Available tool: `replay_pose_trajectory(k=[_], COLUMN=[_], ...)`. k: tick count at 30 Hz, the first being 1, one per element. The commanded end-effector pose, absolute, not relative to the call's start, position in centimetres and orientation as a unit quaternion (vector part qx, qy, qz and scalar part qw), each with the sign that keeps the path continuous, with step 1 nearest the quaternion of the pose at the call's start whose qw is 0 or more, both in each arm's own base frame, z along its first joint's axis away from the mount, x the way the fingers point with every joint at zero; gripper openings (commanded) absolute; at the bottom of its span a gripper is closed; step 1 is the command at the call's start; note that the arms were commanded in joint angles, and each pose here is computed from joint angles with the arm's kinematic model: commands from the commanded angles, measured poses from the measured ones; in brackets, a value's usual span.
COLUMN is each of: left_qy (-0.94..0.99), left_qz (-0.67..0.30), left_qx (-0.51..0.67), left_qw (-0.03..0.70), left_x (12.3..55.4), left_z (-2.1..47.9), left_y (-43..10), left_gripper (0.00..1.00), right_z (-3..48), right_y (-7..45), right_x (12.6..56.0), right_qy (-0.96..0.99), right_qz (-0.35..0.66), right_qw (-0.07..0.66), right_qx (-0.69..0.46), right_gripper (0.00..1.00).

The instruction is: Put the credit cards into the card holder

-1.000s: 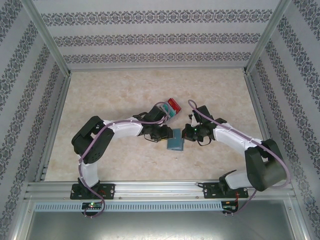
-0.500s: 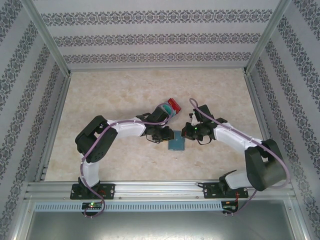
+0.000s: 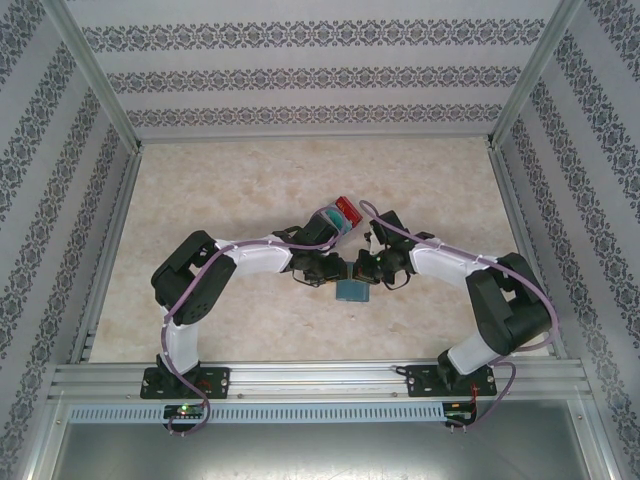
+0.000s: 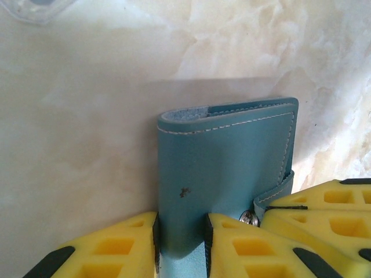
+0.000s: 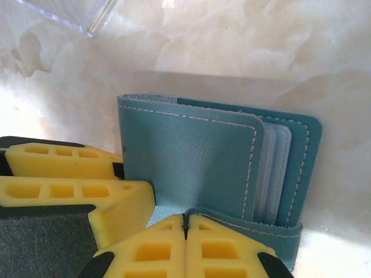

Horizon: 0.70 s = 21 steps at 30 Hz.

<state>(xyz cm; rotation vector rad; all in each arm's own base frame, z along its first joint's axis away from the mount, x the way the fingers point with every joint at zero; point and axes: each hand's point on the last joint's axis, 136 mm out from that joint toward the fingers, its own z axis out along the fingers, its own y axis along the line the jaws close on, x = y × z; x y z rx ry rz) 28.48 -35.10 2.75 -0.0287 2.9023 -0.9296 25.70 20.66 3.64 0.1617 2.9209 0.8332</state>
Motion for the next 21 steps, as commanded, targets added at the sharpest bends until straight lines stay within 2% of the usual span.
replay_pose_trajectory(k=[1, 12, 21], left_qy=[0.949, 0.945, 0.943], left_qz=[-0.312, -0.326, -0.328], left_qx=[-0.003, -0.017, -0.023], left_qw=[0.036, 0.038, 0.042], left_x=[27.7, 27.8, 28.0], left_z=[2.2, 2.1, 2.3], left_y=[-36.1, -36.4, -36.4], left_gripper=[0.26, 0.20, 0.19], right_z=[2.5, -1.0, -1.5], right_y=[21.1, 20.0, 19.8], right_x=[25.1, 23.0, 21.5], right_qy=[0.962, 0.985, 0.988], right_qz=[0.269, 0.170, 0.153], right_qw=[0.026, -0.009, -0.013], right_qx=[0.050, 0.038, 0.008], right_gripper=[0.01, 0.00, 0.00])
